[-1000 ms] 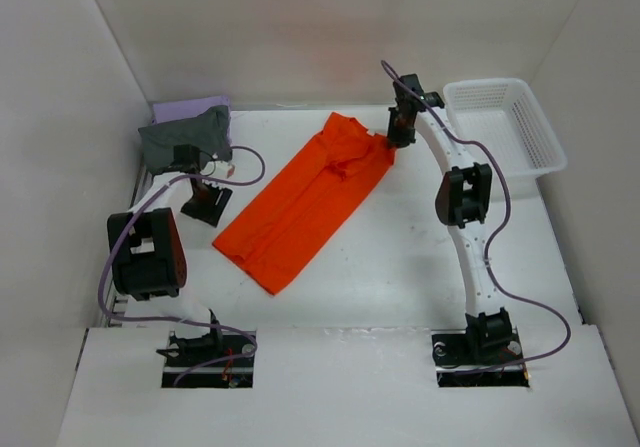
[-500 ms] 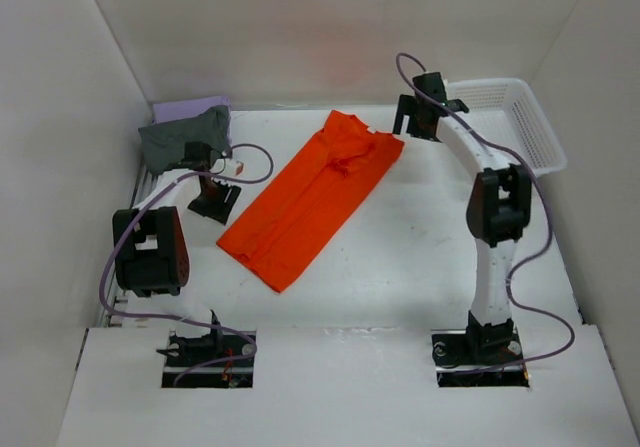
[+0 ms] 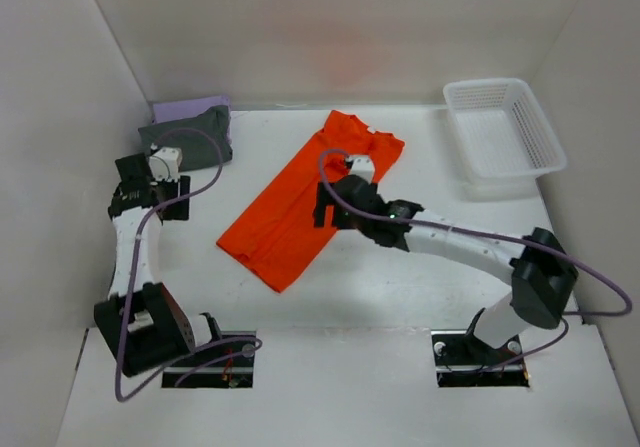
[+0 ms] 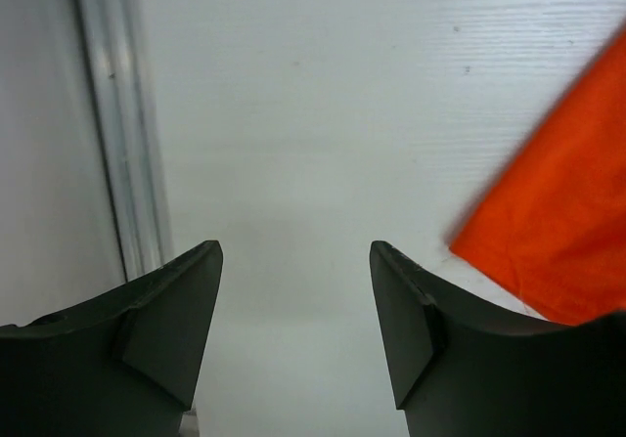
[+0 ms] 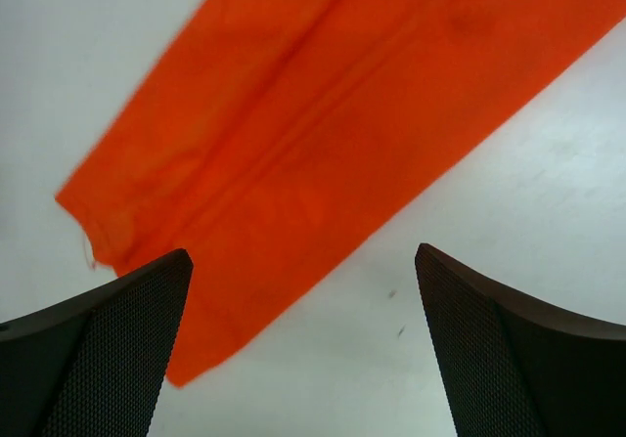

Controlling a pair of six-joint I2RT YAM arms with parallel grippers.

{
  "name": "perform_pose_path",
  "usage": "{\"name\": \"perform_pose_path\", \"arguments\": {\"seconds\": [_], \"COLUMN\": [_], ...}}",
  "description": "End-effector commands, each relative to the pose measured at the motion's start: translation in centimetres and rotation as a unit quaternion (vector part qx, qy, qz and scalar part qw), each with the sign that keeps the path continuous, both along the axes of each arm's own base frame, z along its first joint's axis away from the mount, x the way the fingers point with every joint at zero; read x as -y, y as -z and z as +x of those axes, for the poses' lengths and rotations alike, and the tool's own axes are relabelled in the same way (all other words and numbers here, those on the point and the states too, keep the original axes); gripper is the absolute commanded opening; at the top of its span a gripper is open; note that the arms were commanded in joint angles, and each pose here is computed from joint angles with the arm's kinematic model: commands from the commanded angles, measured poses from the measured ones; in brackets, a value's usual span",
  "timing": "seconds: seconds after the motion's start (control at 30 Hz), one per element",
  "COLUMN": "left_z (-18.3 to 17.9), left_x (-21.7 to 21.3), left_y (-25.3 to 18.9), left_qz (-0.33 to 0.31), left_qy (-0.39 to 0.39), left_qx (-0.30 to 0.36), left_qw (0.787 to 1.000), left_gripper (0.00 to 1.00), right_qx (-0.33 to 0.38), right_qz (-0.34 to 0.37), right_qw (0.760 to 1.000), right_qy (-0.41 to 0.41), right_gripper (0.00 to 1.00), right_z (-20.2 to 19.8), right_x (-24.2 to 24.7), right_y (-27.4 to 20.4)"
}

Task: Fold and stack the t-shirts
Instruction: Rotate the tshirt 60 degrees

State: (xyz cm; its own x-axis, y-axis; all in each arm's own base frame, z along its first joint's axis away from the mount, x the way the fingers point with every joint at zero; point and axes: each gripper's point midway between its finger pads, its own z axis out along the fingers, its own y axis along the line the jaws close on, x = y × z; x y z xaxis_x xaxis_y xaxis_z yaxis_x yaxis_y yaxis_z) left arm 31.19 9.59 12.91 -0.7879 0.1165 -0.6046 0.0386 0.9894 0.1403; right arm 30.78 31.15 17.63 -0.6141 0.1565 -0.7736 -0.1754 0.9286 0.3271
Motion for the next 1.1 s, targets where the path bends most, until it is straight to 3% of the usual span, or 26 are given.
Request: {"name": "perform_pose_path", "arguments": {"seconds": [0.0, 0.13, 0.33, 0.63, 0.9, 1.07], "left_z": [-1.5, -3.9, -6.9, -10.0, -8.5, -6.4], "left_x": [0.0, -1.1, -1.4, 0.2, 1.6, 2.2], "left_y": [-1.9, -4.0, -5.0, -9.2, -9.4, -8.8], "left_qz": [-0.025, -0.030, -0.049, -0.051, -0.072, -0.093], "left_qy": [-0.020, -0.058, -0.095, -0.106, -0.060, -0.007], "left_qx": [0.054, 0.091, 0.104, 0.126, 0.139, 0.127], "left_qw": [0.998, 0.994, 0.989, 0.985, 0.986, 0.988], "left_gripper": [0.61, 0.63, 0.62, 0.63, 0.63, 0.62], "right_qx": [-0.067, -0.126, -0.203, -0.264, -0.339, -0.372], "right_qz": [0.054, 0.080, 0.105, 0.180, 0.190, 0.191], "right_qw": [0.996, 0.989, 0.973, 0.948, 0.918, 0.895], "right_qy": [0.021, -0.005, -0.017, 0.012, 0.080, 0.155], "right_gripper": [1.00, 0.92, 0.91, 0.84, 0.75, 0.58], "right_z": [-2.9, -6.6, -10.8, -12.5, -15.5, -15.8], "right_x": [-3.6, -8.1, -11.9, -15.0, -15.2, -14.5], "right_y": [3.2, 5.6, 9.6, 12.1, 15.9, 18.4]}}
